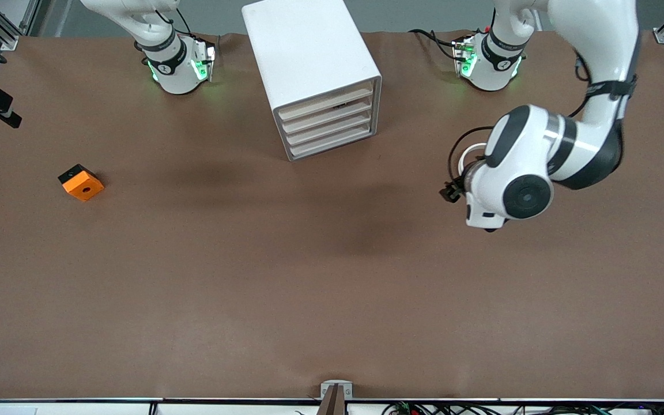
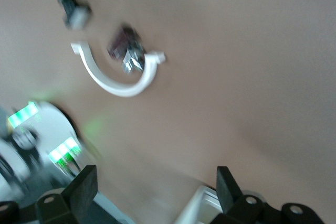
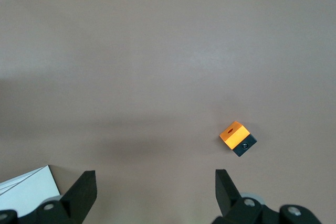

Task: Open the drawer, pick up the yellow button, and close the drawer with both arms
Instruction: 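Move the left gripper from rest toward the white cabinet's drawer front, then grasp the drawer front of the white cabinet with the left gripper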

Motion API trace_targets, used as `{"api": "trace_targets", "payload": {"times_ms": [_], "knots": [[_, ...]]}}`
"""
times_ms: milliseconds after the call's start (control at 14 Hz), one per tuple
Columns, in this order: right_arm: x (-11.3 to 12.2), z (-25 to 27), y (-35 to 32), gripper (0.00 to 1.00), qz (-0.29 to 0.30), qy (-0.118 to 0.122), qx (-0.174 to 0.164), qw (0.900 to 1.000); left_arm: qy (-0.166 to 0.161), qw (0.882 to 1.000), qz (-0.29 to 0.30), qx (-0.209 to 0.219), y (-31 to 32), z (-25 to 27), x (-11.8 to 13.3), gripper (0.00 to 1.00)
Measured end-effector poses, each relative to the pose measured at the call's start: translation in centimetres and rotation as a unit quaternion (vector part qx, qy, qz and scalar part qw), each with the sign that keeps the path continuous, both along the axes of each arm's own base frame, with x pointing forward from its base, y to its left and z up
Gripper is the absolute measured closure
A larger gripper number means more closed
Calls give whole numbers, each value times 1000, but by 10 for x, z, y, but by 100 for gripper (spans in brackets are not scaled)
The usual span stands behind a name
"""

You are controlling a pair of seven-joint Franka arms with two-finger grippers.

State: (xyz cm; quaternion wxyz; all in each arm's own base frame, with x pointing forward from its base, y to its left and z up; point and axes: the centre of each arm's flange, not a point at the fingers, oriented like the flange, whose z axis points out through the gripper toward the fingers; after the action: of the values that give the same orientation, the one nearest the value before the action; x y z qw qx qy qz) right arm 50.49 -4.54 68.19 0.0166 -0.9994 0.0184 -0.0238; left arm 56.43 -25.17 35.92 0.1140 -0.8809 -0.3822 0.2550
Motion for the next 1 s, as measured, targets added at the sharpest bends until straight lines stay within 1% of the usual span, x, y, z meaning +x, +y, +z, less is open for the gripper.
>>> {"api": "trace_targets", "payload": {"times_ms": [142, 214, 285, 427, 569, 712, 854, 925, 997], "knots": [[0, 0, 0, 0, 0, 0, 0, 1000, 7, 995, 93, 20, -36, -22, -1, 0], [0, 0, 0, 0, 0, 0, 0, 1000, 8, 989, 141, 41, -55, -29, -5, 0], [0, 0, 0, 0, 0, 0, 0, 1000, 7, 980, 186, 67, -75, -34, -10, 0], [0, 0, 0, 0, 0, 0, 0, 1000, 15, 957, 267, 116, -107, -39, -21, 0], [0, 0, -1, 0, -1, 0, 0, 1000, 54, 927, 347, 134, -120, -38, -24, 0], [0, 0, -2, 0, -2, 1, 0, 1000, 101, 896, 408, 145, -119, -38, -21, 0], [0, 0, -2, 0, -2, 1, 0, 1000, 152, 867, 442, 172, -124, -44, -28, 0], [0, 0, -2, 0, -2, 1, 0, 1000, 183, 857, 446, 185, -133, -50, -36, 0], [0, 0, -2, 0, -2, 1, 0, 1000, 211, 850, 442, 194, -143, -59, -46, 0]]}}
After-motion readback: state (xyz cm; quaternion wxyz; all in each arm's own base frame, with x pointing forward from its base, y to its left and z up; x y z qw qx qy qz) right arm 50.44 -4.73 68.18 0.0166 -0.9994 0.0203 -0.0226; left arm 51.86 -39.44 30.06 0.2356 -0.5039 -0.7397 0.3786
